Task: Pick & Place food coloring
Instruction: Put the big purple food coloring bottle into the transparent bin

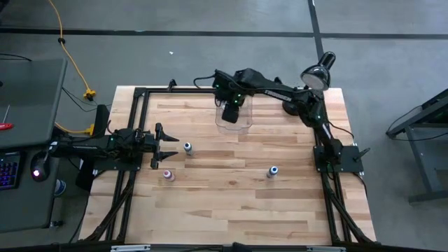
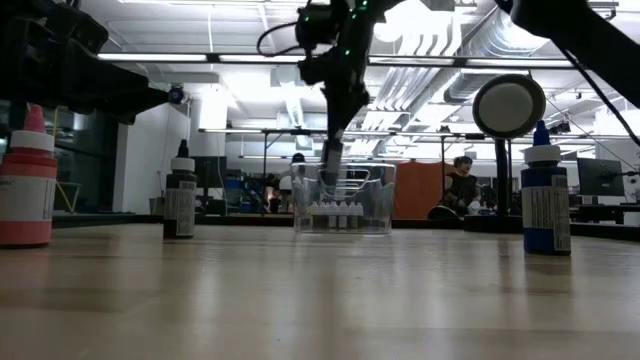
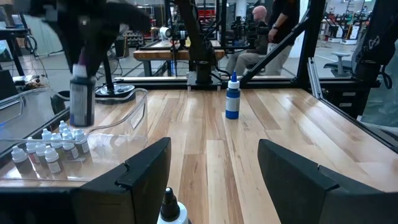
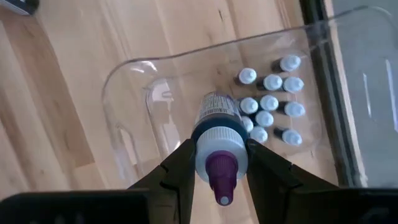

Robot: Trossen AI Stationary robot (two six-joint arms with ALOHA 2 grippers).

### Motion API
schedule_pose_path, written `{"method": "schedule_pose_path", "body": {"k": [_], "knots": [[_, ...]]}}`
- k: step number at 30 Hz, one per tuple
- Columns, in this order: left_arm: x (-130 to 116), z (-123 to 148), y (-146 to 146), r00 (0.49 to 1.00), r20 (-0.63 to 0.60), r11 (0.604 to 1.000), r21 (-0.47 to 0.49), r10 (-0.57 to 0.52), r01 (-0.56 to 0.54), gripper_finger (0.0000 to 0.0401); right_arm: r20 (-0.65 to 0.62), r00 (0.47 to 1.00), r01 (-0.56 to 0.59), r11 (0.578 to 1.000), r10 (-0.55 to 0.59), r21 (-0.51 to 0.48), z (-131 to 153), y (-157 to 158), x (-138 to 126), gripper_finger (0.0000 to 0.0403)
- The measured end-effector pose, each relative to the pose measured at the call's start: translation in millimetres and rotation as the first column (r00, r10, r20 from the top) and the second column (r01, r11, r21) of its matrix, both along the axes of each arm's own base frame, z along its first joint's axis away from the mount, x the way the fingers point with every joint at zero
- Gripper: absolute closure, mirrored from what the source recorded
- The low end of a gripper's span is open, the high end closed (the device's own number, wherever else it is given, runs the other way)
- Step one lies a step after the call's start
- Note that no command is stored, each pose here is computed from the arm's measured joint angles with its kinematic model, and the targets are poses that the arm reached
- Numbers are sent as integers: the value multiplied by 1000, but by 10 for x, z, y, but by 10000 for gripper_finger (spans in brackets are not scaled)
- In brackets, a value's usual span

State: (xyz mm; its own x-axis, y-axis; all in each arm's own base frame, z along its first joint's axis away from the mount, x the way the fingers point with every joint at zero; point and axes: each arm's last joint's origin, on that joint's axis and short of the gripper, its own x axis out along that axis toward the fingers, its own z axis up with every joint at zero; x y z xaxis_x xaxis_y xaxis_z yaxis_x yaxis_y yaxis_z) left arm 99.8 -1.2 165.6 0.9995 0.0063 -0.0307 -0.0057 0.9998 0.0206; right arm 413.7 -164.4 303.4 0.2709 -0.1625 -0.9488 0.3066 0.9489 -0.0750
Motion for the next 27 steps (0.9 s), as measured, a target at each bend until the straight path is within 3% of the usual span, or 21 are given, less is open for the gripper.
{"method": "schedule_pose_path", "body": {"k": [14,27], "knots": [[0,1,0,1000,0,1000,0,0,0,162,-59,996,-63,998,63,8,-570,-113,283,292],[0,0,0,1000,0,1000,0,0,0,162,-30,997,-67,997,68,31,-661,-126,348,292]]}}
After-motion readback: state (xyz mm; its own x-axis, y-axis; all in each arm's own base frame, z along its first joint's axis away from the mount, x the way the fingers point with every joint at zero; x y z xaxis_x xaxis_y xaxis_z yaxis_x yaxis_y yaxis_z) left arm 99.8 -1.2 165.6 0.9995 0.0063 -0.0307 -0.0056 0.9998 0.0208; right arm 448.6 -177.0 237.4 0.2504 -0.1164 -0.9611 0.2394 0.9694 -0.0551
